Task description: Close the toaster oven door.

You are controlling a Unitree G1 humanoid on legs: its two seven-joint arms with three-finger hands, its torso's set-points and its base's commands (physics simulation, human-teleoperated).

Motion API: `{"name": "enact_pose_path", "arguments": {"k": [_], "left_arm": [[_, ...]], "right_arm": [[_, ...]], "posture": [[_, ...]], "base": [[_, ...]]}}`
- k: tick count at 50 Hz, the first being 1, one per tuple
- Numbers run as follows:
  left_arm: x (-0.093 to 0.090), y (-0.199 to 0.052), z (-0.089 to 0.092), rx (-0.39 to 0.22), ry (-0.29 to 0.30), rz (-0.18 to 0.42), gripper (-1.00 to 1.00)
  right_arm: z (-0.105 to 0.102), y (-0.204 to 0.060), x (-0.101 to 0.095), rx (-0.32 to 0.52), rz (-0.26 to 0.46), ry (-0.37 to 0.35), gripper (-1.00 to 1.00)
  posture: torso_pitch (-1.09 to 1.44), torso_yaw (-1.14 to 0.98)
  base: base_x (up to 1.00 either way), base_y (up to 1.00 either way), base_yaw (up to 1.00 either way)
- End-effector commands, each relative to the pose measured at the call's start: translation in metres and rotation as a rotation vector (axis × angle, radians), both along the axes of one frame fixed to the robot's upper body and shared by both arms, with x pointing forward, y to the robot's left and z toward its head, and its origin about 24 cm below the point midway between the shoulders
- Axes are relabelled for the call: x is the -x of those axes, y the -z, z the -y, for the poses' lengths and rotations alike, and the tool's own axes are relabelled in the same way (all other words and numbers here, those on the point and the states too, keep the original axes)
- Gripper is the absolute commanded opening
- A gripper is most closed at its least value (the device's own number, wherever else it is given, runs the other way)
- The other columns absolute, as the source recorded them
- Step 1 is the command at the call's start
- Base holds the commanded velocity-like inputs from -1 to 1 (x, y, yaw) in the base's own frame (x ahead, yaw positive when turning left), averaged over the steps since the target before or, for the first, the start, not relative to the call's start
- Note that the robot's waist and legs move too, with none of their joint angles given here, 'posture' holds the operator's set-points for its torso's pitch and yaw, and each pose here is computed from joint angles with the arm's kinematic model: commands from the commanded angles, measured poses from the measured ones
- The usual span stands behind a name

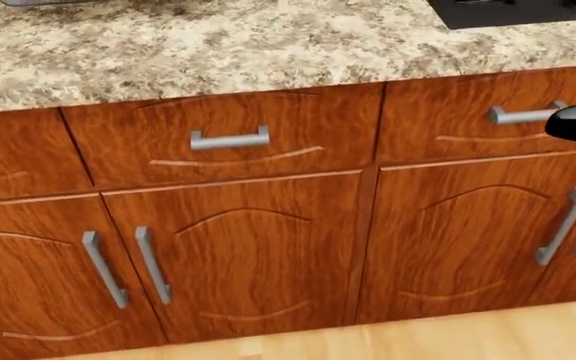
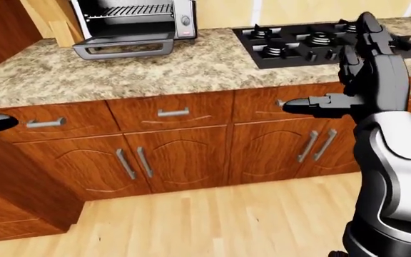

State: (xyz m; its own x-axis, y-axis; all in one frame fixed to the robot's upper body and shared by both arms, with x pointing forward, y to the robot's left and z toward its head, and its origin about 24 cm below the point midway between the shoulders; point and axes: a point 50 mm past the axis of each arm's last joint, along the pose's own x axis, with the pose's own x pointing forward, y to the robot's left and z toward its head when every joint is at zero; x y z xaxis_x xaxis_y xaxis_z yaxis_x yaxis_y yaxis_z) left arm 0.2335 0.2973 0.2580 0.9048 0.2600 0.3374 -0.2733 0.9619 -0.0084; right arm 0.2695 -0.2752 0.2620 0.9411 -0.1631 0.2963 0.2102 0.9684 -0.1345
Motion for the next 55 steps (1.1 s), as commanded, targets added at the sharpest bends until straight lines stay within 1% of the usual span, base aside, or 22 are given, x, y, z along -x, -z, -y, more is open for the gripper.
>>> {"name": "enact_pose_path", "arguments": {"k": [1, 14, 26, 55], "left_arm": [[0.0049, -0.0106, -0.0027, -0.023, -0.024, 0.054, 1.00], [0.0071, -0.0167, -0.0070, -0.024, -0.037, 0.064, 1.00], [0.0086, -0.0142, -0.0094, -0.024, -0.049, 0.062, 1.00], [0.0105, -0.0166, -0.0097, -0.025, -0.049, 0.071, 1.00]], "right_arm": [[-0.0047, -0.0094, 0.0028, 0.022, 0.053, -0.017, 1.00], [-0.0058, -0.0084, 0.0027, 0.012, 0.044, -0.019, 1.00], [-0.0051, -0.0103, 0.0029, 0.012, 0.047, -0.016, 1.00], [-0.0047, -0.0115, 0.0041, 0.017, 0.052, -0.021, 1.00]], "posture": [[0.00, 0.00], [0.00, 0.00], [0.00, 0.00], [0.00, 0.00]], "base": [[0.22, 0.10, 0.00], [0.16, 0.15, 0.00], [0.09, 0.19, 0.00], [0.09, 0.15, 0.00]]}}
